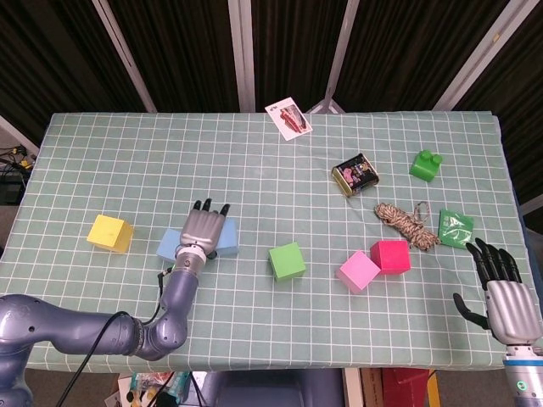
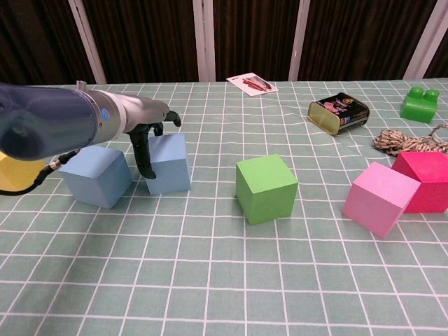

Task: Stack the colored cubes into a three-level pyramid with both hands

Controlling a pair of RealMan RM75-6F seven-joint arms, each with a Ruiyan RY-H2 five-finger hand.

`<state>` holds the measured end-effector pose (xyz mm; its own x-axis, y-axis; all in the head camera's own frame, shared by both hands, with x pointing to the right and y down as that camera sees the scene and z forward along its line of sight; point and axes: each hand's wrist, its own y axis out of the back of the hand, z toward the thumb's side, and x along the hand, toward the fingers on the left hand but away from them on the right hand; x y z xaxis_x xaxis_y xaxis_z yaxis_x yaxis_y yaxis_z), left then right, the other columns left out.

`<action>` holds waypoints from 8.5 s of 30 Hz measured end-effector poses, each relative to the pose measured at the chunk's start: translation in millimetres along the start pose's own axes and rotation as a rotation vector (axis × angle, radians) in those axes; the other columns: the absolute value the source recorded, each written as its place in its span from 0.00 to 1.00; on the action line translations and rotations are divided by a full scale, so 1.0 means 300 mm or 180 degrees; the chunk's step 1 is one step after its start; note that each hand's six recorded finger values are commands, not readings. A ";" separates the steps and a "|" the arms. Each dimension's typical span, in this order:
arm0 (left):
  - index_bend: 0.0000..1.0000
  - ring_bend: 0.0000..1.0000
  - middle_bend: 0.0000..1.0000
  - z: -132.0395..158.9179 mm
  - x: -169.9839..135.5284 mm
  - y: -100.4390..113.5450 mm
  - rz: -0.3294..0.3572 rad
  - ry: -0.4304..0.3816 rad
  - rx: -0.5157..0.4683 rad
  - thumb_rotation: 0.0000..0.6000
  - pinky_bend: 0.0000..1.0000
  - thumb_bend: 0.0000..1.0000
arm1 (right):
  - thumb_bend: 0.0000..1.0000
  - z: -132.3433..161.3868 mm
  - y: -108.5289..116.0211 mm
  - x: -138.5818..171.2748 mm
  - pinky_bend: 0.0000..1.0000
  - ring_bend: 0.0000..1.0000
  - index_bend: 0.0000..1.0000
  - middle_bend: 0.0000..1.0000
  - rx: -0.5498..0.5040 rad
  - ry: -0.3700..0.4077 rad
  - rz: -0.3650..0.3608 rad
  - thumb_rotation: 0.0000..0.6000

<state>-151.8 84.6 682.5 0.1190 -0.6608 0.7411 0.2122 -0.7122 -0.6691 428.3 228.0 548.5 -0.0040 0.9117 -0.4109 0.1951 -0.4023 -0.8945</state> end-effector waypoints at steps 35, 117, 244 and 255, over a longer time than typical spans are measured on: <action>0.12 0.04 0.43 0.233 -0.172 -0.019 -0.0154 -0.0619 -0.0095 1.00 0.12 0.32 | 0.34 0.003 0.007 0.000 0.00 0.00 0.00 0.00 -0.0049 0.0003 -0.0039 1.00; 0.00 0.00 0.00 0.231 -0.173 0.011 -0.0073 -0.0555 0.0126 1.00 0.00 0.09 | 0.34 0.006 0.013 0.004 0.00 0.00 0.00 0.00 -0.0064 0.0003 -0.0084 1.00; 0.00 0.00 0.00 -0.799 -0.764 -0.191 0.0981 0.0117 -0.0965 1.00 0.00 0.09 | 0.30 0.930 -0.449 -0.402 0.00 0.20 0.00 0.46 0.0573 0.1317 0.1442 1.00; 0.00 0.00 0.00 -0.797 -0.767 -0.194 0.0956 0.0107 -0.0961 1.00 0.00 0.09 | 0.30 0.937 -0.454 -0.396 0.00 0.20 0.00 0.46 0.0691 0.1096 0.1535 1.00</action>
<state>-423.5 221.4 537.7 0.0996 -0.8533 0.5119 -0.1211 -0.5210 -0.8449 126.7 150.8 669.6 0.3577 0.5837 -0.7289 -0.1074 -0.7497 -0.6530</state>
